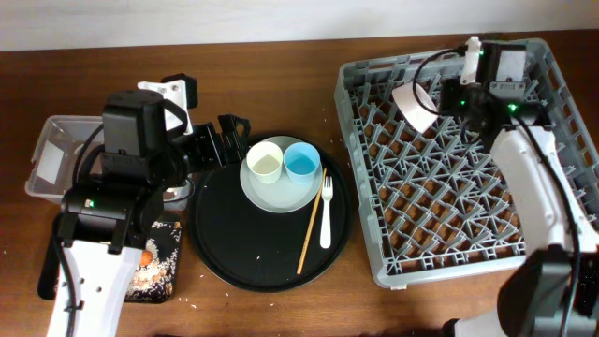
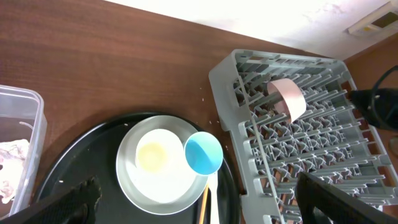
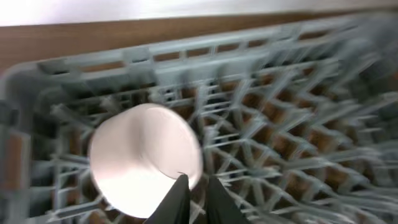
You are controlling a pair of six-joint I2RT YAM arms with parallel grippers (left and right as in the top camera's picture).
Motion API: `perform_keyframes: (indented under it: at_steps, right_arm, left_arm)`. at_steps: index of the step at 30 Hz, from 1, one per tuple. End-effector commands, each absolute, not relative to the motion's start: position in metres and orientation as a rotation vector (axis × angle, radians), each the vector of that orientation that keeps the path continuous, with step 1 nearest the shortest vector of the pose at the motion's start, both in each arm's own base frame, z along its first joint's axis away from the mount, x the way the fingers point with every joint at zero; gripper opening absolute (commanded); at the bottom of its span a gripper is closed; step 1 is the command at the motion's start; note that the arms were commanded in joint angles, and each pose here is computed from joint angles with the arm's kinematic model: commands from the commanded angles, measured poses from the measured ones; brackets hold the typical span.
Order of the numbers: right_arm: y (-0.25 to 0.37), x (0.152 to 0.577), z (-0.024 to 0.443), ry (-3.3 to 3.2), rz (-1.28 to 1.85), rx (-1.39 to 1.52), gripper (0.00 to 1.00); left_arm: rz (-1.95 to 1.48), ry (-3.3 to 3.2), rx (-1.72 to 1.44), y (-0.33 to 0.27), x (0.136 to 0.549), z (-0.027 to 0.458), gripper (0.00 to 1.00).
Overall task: Sort waste into correct bins and load items into the dishwasher rack
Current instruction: 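Lower the pink bowl into the grey rack and open the right gripper, then reach the right gripper to the cream cup on the plate and grasp it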
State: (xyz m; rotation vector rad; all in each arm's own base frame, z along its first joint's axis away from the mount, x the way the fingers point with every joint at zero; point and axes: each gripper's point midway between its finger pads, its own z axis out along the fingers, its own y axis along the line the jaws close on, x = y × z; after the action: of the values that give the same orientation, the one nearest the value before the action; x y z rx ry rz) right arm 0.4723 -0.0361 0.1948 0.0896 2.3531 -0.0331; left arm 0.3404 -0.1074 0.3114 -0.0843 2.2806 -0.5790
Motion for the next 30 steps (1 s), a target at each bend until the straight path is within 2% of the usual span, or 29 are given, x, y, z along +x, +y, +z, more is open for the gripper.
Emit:
perform_keyframes:
  at_steps: [1, 4, 7, 8, 11, 12, 15, 18, 21, 23, 26, 29, 30]
  right_arm:
    - [-0.012, 0.476, 0.153, 2.442, 0.199, 0.083, 0.13]
    - [0.001, 0.474, 0.111, 2.539, 0.312, 0.07, 0.15]
    - [0.045, 0.466, 0.127, 2.489, 0.657, -0.035, 0.14]
    - [0.049, 0.466, 0.134, 2.469, 0.685, -0.05, 0.13]
    - [0.039, 0.473, 0.174, 2.385, 0.578, -0.068, 0.11]
    - [0.018, 0.482, 0.187, 2.361, 0.413, -0.023, 0.08]
    - [-0.023, 0.492, 0.172, 2.382, 0.13, 0.091, 0.07]
    - [-0.025, 0.504, 0.15, 2.398, 0.124, 0.105, 0.07]
    - [-0.01, 0.499, 0.108, 2.503, 0.24, 0.083, 0.08]
    - [0.017, 0.49, 0.12, 2.494, 0.443, 0.021, 0.06]
    - [0.022, 0.478, 0.188, 2.37, 0.447, -0.023, 0.05]
    - [0.029, 0.454, 0.208, 2.389, 0.458, -0.029, 0.06]
    - [0.044, 0.441, 0.21, 2.418, 0.478, -0.061, 0.08]
  left_arm:
    - [-0.566, 2.255, -0.074, -0.105, 0.34, 0.32, 0.99]
    - [-0.566, 2.255, -0.074, -0.105, 0.34, 0.32, 0.99]
    - [-0.566, 2.255, -0.074, -0.105, 0.34, 0.32, 0.99]
    - [-0.566, 2.255, -0.074, -0.105, 0.34, 0.32, 0.99]
    - [-0.566, 2.255, -0.074, -0.105, 0.34, 0.32, 0.99]
    - [-0.566, 2.255, -0.074, -0.105, 0.34, 0.32, 0.99]
    - [-0.566, 2.255, -0.074, -0.105, 0.34, 0.32, 0.99]
    - [-0.566, 2.255, -0.074, -0.105, 0.34, 0.32, 0.99]
    - [-0.566, 2.255, -0.074, -0.105, 0.34, 0.32, 0.99]
    - [-0.566, 2.255, -0.074, -0.105, 0.34, 0.32, 0.99]
    - [-0.566, 2.255, -0.074, -0.105, 0.34, 0.32, 0.99]
    - [-0.566, 2.255, -0.074, -0.105, 0.34, 0.32, 0.99]
    - [-0.566, 2.255, -0.074, -0.105, 0.34, 0.32, 0.99]
